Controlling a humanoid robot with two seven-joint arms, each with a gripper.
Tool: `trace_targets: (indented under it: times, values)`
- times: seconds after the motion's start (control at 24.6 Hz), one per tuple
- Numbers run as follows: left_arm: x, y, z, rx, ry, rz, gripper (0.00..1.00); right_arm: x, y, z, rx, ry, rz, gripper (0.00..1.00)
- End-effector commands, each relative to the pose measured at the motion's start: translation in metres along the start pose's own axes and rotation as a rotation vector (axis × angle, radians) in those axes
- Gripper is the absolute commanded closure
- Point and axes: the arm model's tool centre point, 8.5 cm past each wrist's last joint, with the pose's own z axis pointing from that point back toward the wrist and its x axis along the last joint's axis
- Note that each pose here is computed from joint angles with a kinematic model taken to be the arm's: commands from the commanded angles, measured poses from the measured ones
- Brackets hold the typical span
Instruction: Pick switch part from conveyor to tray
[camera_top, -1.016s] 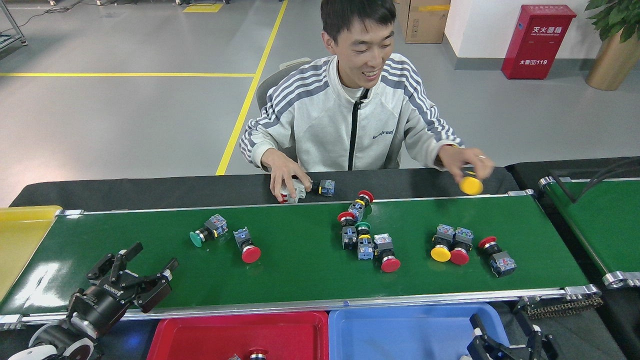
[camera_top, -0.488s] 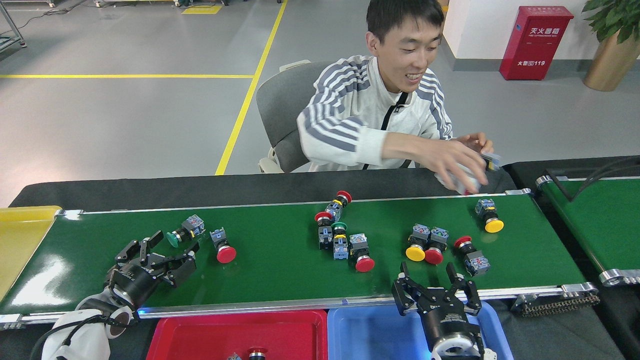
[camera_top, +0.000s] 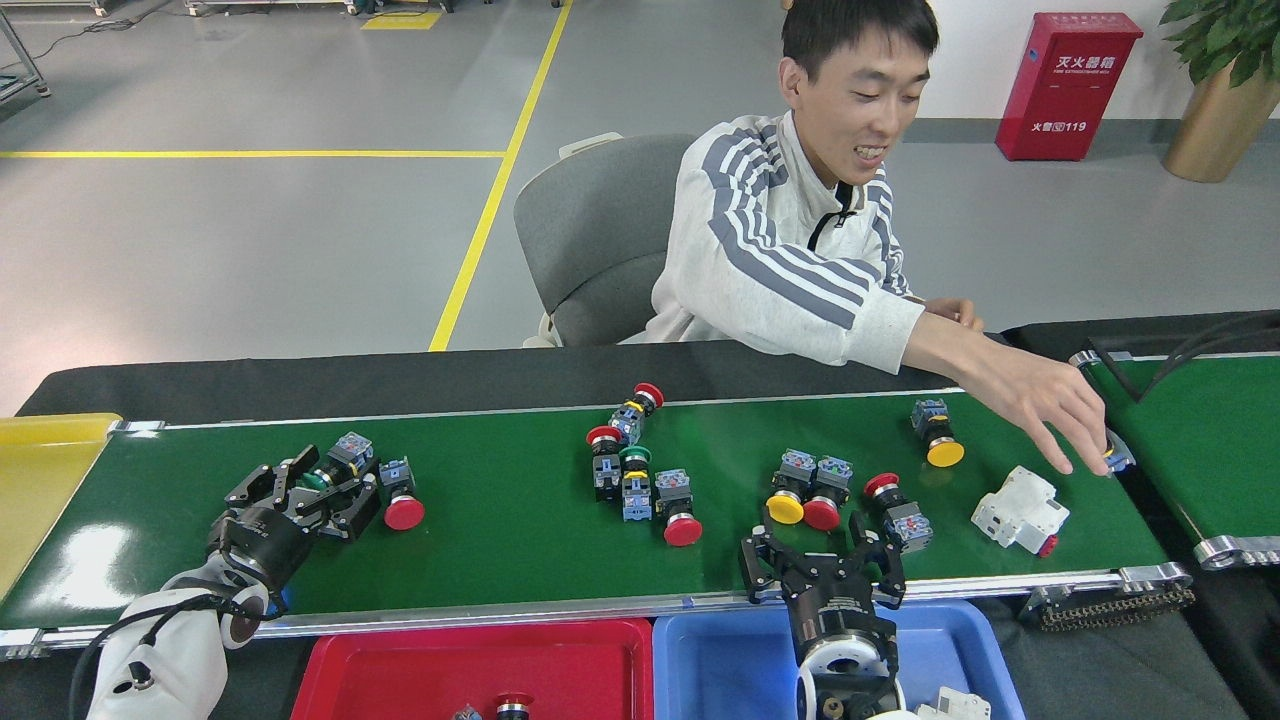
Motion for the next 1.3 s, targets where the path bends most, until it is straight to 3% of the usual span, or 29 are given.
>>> trace_targets:
  times: [0.0, 0.04, 0.2, 0.28, 0.37, 0.41, 0.53, 0.61, 0.69, 0.77, 0.89, 1.06, 1.18, 1.22, 1.26]
  values:
    - [0.001, 0.008, -0.001, 0.023, -0.033, 0.003, 0.62, 0.011, -0.010, -0.006, -0.025, -0.006, 0.000, 0.01]
    - [0.005, 0.005, 0.000, 0.021, -0.060, 0.016, 0.74, 0.015, -0.010, -0.008, -0.021, -0.010, -0.003, 0.01]
    - [0.011, -0.009, 0.006, -0.001, -0.089, 0.032, 0.75, 0.021, -0.015, -0.023, -0.014, -0.009, 0.006, 0.01]
    - [0.016, -0.016, 0.010, -0.007, -0.114, 0.040, 0.82, 0.020, -0.016, -0.031, -0.008, -0.004, 0.015, 0.01]
    - [0.027, -0.009, 0.014, 0.032, -0.189, 0.040, 0.87, 0.018, -0.020, -0.038, -0.009, 0.015, 0.023, 0.05]
    - [0.032, -0.006, 0.016, 0.053, -0.217, 0.037, 0.89, 0.017, -0.019, -0.039, -0.007, 0.024, 0.029, 0.11]
    - [0.052, -0.003, 0.042, 0.122, -0.336, 0.031, 0.89, 0.012, -0.017, -0.042, -0.003, 0.022, 0.055, 0.67]
    - [0.067, -0.009, 0.062, 0.140, -0.368, 0.011, 0.89, 0.008, -0.016, -0.042, -0.004, 0.011, 0.077, 0.84]
    - [0.083, -0.010, 0.081, 0.168, -0.397, -0.009, 0.85, 0.008, -0.015, -0.041, -0.006, -0.003, 0.095, 0.92]
    - [0.084, -0.003, 0.095, 0.214, -0.375, -0.008, 0.84, 0.008, -0.017, -0.040, -0.020, -0.010, 0.096, 0.94]
    - [0.076, 0.009, 0.113, 0.284, -0.320, -0.009, 0.85, 0.018, -0.036, -0.035, -0.134, -0.098, 0.087, 0.96]
    - [0.087, -0.018, 0.149, 0.227, -0.329, 0.000, 0.85, 0.026, -0.049, -0.010, -0.197, -0.307, 0.091, 0.96]
    - [0.096, -0.033, 0.167, 0.190, -0.339, 0.004, 0.84, 0.040, -0.048, 0.028, -0.229, -0.530, 0.093, 0.96]
    - [0.098, -0.038, 0.170, 0.178, -0.341, 0.009, 0.80, 0.047, -0.047, 0.042, -0.236, -0.611, 0.089, 0.96]
    - [0.099, -0.040, 0.172, 0.170, -0.341, 0.010, 0.67, 0.053, -0.044, 0.053, -0.236, -0.677, 0.093, 0.92]
